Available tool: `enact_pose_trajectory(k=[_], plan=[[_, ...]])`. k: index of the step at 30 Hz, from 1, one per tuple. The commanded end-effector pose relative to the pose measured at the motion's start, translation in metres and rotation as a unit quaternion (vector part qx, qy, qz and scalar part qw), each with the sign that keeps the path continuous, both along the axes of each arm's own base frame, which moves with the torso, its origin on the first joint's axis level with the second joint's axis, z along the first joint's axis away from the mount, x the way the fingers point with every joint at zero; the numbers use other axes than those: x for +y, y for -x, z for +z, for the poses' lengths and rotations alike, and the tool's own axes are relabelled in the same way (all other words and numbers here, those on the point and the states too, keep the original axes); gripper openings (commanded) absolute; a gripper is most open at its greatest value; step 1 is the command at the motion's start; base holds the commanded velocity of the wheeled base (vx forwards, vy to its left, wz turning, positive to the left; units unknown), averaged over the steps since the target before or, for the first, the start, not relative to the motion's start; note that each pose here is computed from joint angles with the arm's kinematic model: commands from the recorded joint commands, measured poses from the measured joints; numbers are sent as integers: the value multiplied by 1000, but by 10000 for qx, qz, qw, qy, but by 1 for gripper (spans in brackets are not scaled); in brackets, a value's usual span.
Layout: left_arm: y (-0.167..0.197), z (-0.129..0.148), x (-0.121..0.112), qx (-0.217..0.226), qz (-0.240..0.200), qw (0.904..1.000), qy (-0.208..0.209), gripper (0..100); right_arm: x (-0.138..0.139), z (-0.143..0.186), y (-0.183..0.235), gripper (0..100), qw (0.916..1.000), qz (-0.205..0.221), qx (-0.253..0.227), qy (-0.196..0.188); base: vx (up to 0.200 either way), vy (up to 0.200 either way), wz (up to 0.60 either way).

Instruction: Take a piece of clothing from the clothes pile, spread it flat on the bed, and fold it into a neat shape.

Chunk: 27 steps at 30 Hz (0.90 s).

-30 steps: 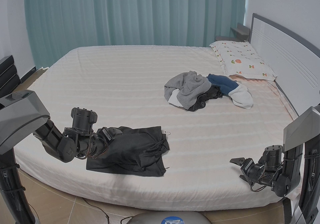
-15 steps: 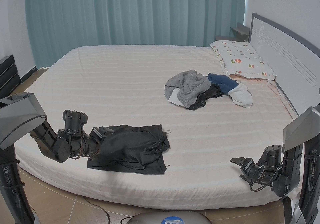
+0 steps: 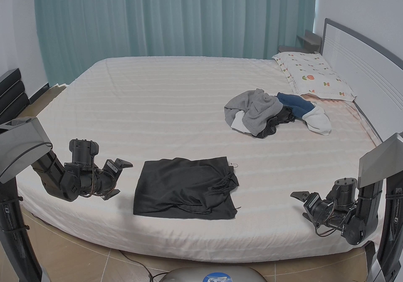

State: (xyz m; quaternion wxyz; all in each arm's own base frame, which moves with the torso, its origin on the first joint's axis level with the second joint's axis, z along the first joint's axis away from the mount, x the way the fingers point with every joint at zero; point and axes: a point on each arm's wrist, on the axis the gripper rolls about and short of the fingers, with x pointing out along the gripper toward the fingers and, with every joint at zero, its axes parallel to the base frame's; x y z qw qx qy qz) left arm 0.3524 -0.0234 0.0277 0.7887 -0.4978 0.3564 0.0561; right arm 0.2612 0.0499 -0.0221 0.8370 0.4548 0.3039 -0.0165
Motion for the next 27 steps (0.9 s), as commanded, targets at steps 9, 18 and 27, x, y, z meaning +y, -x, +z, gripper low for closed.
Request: enact_pose_trajectory(k=[9, 18, 27], plan=[[2, -5, 2, 10, -25, 10000, 22, 100, 56, 14, -27, 100, 9936, 569, -377, 901, 0, 200, 0], [2, -6, 1, 23, -64, 10000, -7, 100, 83, 21, -54, 100, 9805, 947, -394, 1674, 0, 111, 0], [2, -6, 0, 28, -70, 10000, -18, 100, 91, 22, -78, 100, 9575, 970, -131, 2713, 0, 0, 0]])
